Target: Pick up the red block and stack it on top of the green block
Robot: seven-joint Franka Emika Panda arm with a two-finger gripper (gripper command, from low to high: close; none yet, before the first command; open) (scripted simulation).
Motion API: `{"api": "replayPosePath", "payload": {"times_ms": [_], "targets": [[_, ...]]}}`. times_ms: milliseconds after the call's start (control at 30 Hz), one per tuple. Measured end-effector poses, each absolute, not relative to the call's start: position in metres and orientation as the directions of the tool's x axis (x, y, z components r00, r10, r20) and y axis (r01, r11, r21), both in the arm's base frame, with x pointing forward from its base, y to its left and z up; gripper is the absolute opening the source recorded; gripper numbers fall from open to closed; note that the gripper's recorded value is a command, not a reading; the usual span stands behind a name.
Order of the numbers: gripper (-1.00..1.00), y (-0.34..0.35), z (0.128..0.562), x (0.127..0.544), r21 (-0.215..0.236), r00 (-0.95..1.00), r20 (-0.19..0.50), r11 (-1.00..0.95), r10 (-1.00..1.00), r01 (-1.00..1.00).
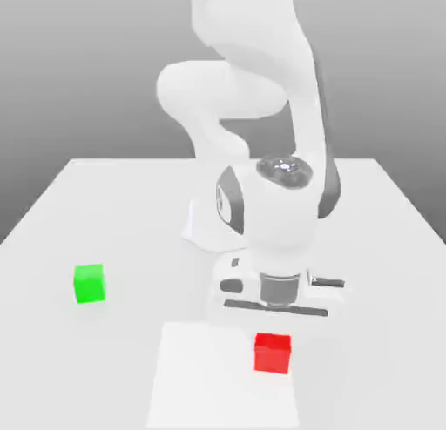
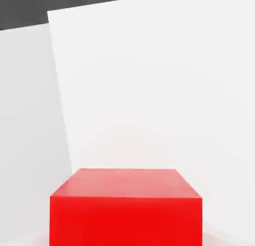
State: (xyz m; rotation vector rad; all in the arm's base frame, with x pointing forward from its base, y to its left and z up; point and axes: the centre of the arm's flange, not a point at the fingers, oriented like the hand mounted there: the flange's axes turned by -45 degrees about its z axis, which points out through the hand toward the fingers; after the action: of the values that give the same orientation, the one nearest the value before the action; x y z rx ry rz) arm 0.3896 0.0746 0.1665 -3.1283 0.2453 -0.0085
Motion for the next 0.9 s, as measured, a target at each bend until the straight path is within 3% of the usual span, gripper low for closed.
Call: {"api": "replayPosePath", "payload": {"times_ms": [167, 333, 467, 633, 900], "targets": [[-1.00, 0.075, 0.203, 0.387, -0.001, 0.988, 0.002, -0.988, -0.152, -0.152], [-1.00, -0.023, 0.217, 0.379, 0.033, 0.849, 0.012, -0.849, -0.528, -0.528], [-1.00, -0.092, 0.226, 0.355, 0.045, 0.614, 0.030, -0.612, -0.789, -0.789], [-1.00, -0.165, 0.236, 0.310, 0.035, 0.225, 0.042, -0.224, -0.973, -0.974], [-1.00, -0.244, 0.242, 0.216, 0.000, -0.434, 0.006, 0.434, -0.901, -0.901]]}}
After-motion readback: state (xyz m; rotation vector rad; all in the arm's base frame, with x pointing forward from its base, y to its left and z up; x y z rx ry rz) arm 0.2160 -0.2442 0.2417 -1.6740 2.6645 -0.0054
